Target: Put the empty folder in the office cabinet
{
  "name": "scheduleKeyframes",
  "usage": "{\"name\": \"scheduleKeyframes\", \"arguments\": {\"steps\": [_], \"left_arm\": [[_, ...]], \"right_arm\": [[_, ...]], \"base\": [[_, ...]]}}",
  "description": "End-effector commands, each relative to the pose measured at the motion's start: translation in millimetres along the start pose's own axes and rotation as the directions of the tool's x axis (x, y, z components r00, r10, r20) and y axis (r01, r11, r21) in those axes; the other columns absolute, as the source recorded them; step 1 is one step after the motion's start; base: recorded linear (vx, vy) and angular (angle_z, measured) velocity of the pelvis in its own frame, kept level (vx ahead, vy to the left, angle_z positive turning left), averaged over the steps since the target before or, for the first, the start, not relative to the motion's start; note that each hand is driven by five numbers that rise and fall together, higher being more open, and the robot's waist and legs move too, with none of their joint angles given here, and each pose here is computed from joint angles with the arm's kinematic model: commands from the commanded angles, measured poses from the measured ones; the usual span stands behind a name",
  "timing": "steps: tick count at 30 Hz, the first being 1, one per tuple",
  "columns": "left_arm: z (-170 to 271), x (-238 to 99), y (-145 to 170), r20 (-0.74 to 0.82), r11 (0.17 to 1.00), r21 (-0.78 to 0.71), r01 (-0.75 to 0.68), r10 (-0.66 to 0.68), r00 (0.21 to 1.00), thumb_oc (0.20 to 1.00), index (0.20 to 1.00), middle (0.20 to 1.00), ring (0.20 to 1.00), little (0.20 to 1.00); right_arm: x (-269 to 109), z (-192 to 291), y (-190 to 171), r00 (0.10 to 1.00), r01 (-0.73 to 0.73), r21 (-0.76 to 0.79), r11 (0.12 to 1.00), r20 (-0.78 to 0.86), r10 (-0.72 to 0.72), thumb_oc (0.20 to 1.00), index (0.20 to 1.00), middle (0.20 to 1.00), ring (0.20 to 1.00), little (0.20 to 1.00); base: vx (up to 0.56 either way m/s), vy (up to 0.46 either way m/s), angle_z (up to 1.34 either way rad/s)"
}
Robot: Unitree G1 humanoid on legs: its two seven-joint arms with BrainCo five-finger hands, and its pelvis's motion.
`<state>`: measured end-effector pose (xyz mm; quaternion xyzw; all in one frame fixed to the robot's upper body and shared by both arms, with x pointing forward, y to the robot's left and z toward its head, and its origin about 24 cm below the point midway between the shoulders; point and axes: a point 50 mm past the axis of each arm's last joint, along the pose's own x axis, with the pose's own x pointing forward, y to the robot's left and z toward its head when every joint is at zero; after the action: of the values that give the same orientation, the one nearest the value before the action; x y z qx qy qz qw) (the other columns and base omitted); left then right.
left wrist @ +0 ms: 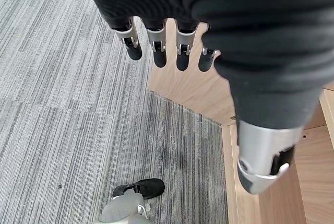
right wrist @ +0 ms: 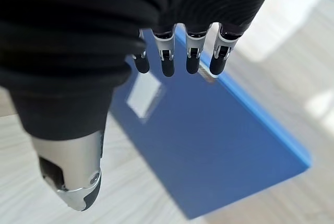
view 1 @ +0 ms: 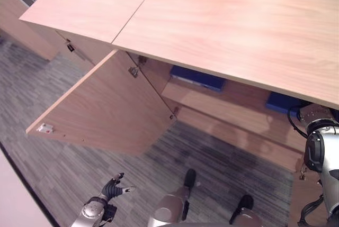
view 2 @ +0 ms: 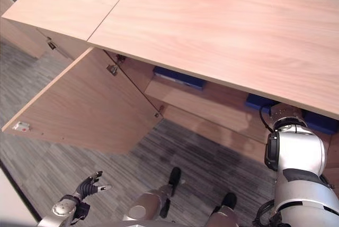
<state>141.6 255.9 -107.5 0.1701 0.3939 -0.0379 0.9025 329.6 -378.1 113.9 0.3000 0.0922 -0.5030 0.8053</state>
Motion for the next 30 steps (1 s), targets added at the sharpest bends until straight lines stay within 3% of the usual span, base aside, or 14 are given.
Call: {"name": "scheduleKeyframes", "arguments": {"steps": [1, 18, 22, 24, 30], "left_arm": [[12.9, 6.8, 6.4, 0.05, 1.0, -0.001, -0.015, 0.015, 0.999, 1.0, 1.0, 1.0, 1.0, 1.0], [-13.5, -2.4, 17.3, -0.018, 0.999, -0.021, -0.036, 0.035, 0.999, 1.0, 1.0, 1.0, 1.0, 1.0], [-25.2, -5.6, 17.2, -0.059, 0.998, -0.04, -0.051, 0.048, 0.997, 1.0, 1.0, 1.0, 1.0, 1.0], [-38.1, -9.5, 12.1, -0.105, 0.997, -0.06, -0.053, 0.047, 0.993, 1.0, 1.0, 1.0, 1.0, 1.0], [-58.3, -18.3, 9.6, -0.173, 0.996, -0.065, -0.057, 0.045, 0.984, 1.0, 1.0, 1.0, 1.0, 1.0]], "right_arm": [[-0.3, 31.1, 3.6, 0.983, -0.092, -0.033, 0.995, 0.155, 0.096, 1.0, 1.0, 1.0, 1.0, 1.0], [17.3, -44.7, -76.1, 0.99, -0.118, 0.023, 0.993, 0.076, 0.116, 1.0, 1.0, 1.0, 1.0, 1.0], [4.7, -93.6, -80.0, 0.975, -0.222, -0.052, 0.974, -0.01, 0.222, 1.0, 1.0, 1.0, 1.0, 1.0], [-15.8, -130.4, -85.3, 0.933, -0.358, -0.086, 0.93, -0.062, 0.353, 1.0, 1.0, 1.0, 1.0, 1.0], [-51.7, -155.4, -102.1, 0.832, -0.555, -0.2, 0.808, -0.101, 0.546, 1.0, 1.0, 1.0, 1.0, 1.0]], "base": [[0.02, 0.004, -0.05], [0.05, -0.006, -0.02], [0.05, -0.009, -0.05], [0.04, -0.006, -0.24], [0.04, 0.002, -0.18]]}}
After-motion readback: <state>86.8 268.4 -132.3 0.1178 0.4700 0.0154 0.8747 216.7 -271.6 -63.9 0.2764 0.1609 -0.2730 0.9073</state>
